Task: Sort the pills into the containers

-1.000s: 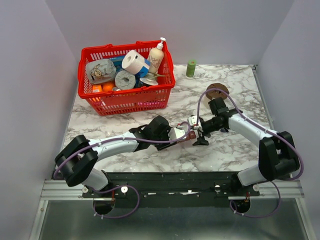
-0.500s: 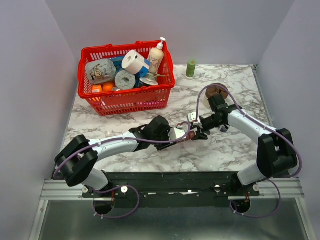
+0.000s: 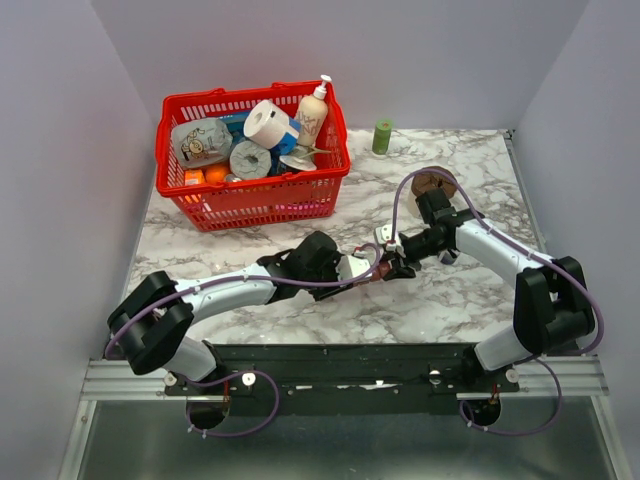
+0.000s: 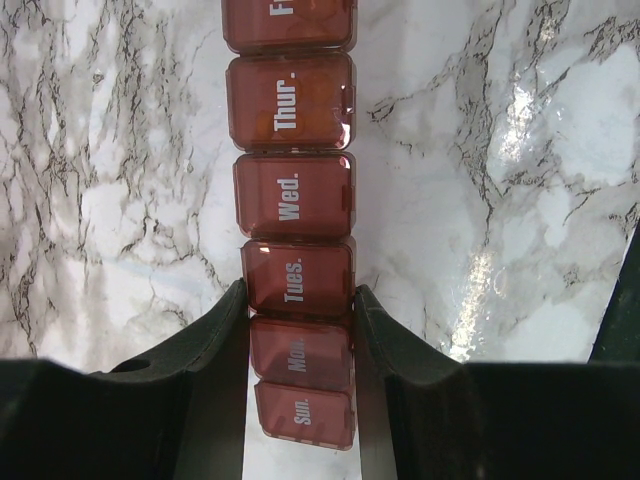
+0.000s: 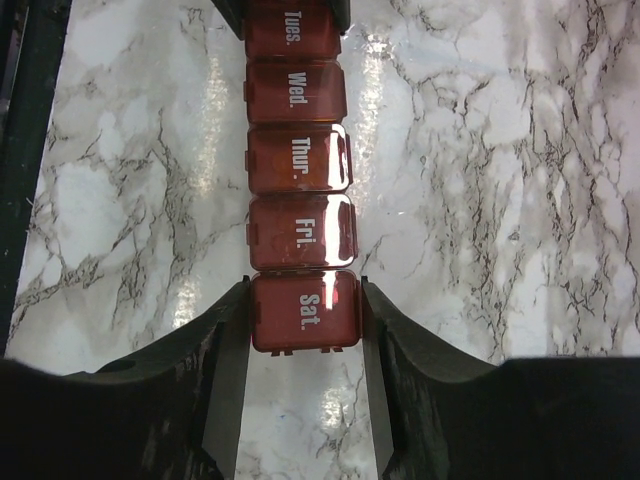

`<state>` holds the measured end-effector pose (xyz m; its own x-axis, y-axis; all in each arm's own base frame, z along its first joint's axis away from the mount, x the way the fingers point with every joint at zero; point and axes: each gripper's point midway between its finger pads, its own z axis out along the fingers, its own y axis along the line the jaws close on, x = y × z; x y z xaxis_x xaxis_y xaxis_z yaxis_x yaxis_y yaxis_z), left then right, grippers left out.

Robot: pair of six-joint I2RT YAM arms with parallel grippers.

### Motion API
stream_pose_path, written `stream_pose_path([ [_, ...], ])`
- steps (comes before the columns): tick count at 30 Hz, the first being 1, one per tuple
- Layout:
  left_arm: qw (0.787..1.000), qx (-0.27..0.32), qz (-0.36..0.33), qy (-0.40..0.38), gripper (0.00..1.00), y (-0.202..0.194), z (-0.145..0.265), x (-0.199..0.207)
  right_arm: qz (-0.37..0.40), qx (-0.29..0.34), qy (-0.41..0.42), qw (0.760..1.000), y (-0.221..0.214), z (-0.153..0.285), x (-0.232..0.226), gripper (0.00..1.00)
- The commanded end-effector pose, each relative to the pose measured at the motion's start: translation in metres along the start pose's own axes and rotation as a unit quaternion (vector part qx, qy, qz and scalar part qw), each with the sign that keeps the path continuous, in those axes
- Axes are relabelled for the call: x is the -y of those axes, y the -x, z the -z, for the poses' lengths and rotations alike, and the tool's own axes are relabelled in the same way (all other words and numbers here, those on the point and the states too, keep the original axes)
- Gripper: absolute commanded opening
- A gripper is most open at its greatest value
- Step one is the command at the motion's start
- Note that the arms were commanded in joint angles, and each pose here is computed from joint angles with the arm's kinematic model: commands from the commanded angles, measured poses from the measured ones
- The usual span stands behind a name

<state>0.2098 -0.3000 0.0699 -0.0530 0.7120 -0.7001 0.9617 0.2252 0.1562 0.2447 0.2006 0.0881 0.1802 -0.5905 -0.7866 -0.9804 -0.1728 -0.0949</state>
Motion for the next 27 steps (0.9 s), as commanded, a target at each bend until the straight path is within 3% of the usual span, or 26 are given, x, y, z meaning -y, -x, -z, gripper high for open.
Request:
stream_pose_path([
  [1,1.0,0.025,-0.006,-0.003,0.0,0.011,0.004,0.002,-0.015,0.004,0.011,1.0,0.001,-0.002,-0.002,0.43],
  [5,1.0,0.019,-0.009,0.004,0.0,0.008,0.004,0.0,-0.034,0.019,0.023,0.999,0.011,-0.001,-0.002,0.36],
  [27,0.999,0.001,-0.023,0.022,0.0,0.0,0.008,-0.007,-0.135,0.073,0.098,0.983,0.027,0.003,-0.013,0.34],
])
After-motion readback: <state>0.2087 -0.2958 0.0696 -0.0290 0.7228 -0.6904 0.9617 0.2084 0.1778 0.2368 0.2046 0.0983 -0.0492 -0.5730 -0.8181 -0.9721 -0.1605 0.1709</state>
